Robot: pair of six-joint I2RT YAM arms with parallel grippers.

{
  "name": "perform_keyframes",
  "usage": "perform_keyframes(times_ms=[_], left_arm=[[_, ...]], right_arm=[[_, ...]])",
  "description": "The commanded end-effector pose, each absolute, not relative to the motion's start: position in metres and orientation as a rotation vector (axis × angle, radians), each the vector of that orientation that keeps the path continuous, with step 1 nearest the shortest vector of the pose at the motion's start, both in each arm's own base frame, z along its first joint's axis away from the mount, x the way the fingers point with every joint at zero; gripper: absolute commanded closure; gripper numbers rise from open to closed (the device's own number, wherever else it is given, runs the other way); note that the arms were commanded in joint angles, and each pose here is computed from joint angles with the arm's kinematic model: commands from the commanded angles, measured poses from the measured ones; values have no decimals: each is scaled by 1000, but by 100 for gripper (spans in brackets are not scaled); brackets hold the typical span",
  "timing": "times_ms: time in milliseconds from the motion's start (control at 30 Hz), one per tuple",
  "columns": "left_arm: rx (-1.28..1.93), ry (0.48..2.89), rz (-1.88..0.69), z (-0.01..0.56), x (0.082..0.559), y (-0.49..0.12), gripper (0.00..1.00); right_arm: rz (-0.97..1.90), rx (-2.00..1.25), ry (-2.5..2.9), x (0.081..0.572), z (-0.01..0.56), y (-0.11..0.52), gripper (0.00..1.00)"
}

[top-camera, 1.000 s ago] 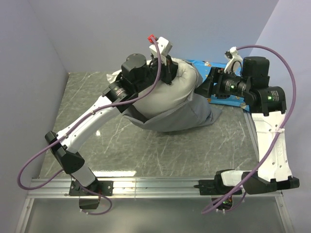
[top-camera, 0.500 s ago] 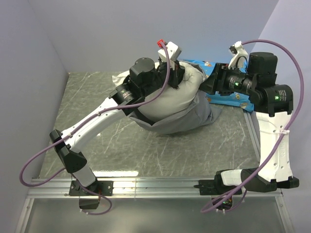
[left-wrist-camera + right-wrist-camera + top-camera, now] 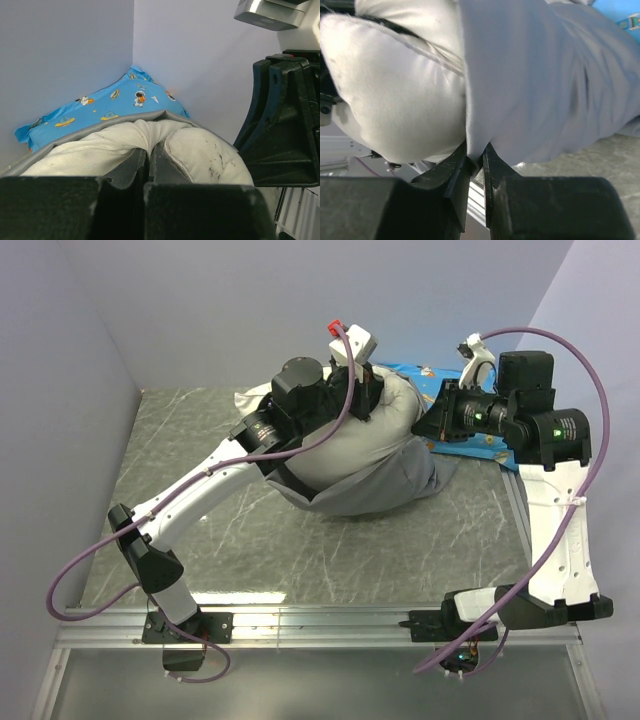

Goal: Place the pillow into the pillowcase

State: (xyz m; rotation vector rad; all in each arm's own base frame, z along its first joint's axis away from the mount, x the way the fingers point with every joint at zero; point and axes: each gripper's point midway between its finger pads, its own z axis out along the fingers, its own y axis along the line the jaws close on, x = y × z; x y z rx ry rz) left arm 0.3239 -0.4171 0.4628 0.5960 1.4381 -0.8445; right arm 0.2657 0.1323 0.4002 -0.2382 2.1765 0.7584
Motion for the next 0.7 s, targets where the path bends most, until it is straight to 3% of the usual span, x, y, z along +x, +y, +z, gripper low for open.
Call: perform_keyframes(times_ms=[0, 300, 433, 567, 667], left_arm=[[612, 1523, -774, 427, 342, -414, 100], [624, 1529, -792, 426, 340, -415, 100], [647, 1543, -826, 421, 341, -426, 100], [707, 1655, -848, 399, 347, -443, 97], [718, 1664, -930, 398, 350, -434, 87]], right_arm=[[619, -227, 2165, 260, 401, 111, 80], [567, -162, 2152, 266, 405, 94, 100], [734, -248, 2089, 259, 425, 118, 100], [1092, -464, 1893, 218, 480, 160, 100], [1201, -482, 1767, 208, 513, 168, 100]])
